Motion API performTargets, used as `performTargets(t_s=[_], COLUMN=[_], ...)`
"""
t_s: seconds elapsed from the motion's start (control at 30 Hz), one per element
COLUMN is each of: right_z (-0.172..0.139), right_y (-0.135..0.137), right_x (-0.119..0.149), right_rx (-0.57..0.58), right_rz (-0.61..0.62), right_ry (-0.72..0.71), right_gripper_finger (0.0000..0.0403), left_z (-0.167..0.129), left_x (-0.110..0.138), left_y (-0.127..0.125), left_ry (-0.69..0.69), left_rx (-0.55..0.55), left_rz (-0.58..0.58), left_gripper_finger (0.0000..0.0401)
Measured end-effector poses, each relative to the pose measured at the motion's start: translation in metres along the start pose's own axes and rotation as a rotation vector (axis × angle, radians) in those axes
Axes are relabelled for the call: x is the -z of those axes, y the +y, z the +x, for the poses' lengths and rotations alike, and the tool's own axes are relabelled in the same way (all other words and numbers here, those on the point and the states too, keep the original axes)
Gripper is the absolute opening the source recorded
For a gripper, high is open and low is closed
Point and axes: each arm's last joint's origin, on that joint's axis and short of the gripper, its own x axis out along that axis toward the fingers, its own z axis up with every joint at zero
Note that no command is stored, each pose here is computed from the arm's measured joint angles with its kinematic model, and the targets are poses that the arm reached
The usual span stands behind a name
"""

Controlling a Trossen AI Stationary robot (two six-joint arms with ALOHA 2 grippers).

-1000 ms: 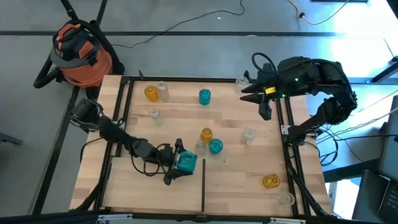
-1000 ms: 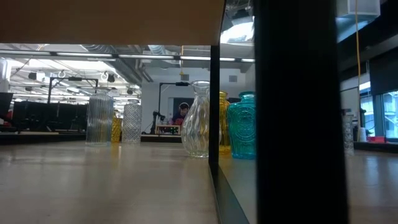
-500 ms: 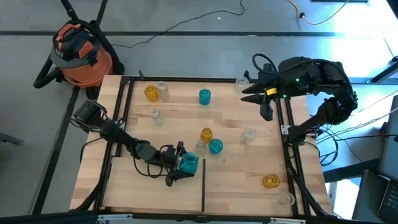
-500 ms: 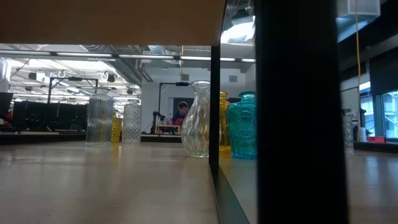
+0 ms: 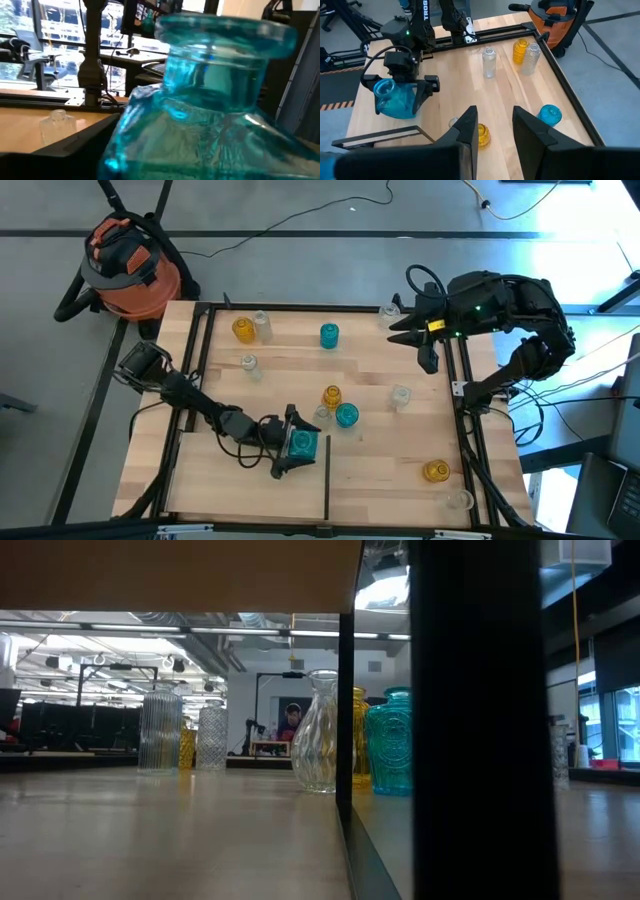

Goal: Sort vases onto shelf
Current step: Put the blue vase on the shelf, then adjust the shelf on the table

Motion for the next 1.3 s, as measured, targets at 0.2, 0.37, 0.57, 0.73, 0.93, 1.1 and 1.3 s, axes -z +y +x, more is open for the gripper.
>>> performTargets(t_s=[0.2, 0.37, 0.57, 0.73, 0.93, 1.1, 1.3], right_z=[0.001, 0.005, 0.013, 0.018, 0.021, 0.022, 0.022], right_y=[0.000, 0.000, 0.001, 0.002, 0.002, 0.002, 0.002], right_x=[0.000, -0.001, -0.002, -0.003, -0.003, -0.002, -0.001], right_rx=[0.001, 0.019, 0.022, 0.024, 0.025, 0.013, 0.009], right_rz=[0.020, 0.021, 0.020, 0.018, 0.017, 0.011, -0.012], right_ry=[0.002, 0.005, 0.024, 0.038, 0.051, 0.058, 0.074], right_gripper_finger=[0.0085, 0.0085, 0.0085, 0.0085, 0.0085, 0.0085, 0.0085], left_z=[-0.001, -0.001, 0.002, 0.011, 0.011, 0.007, -0.008], left_x=[0.003, -0.001, -0.013, -0.026, -0.031, -0.047, -0.088], left_y=[-0.004, -0.004, -0.007, -0.011, -0.012, -0.009, 0.001], left_ry=[0.029, -0.006, -0.091, -0.138, -0.155, -0.208, -0.335], left_rx=[0.043, 0.066, 0.084, 0.129, 0.131, 0.077, -0.071], left_rz=[0.009, -0.005, -0.034, -0.022, -0.006, -0.016, -0.066], left_gripper_finger=[0.0355, 0.0354, 0.0354, 0.0354, 0.0354, 0.0355, 0.0355])
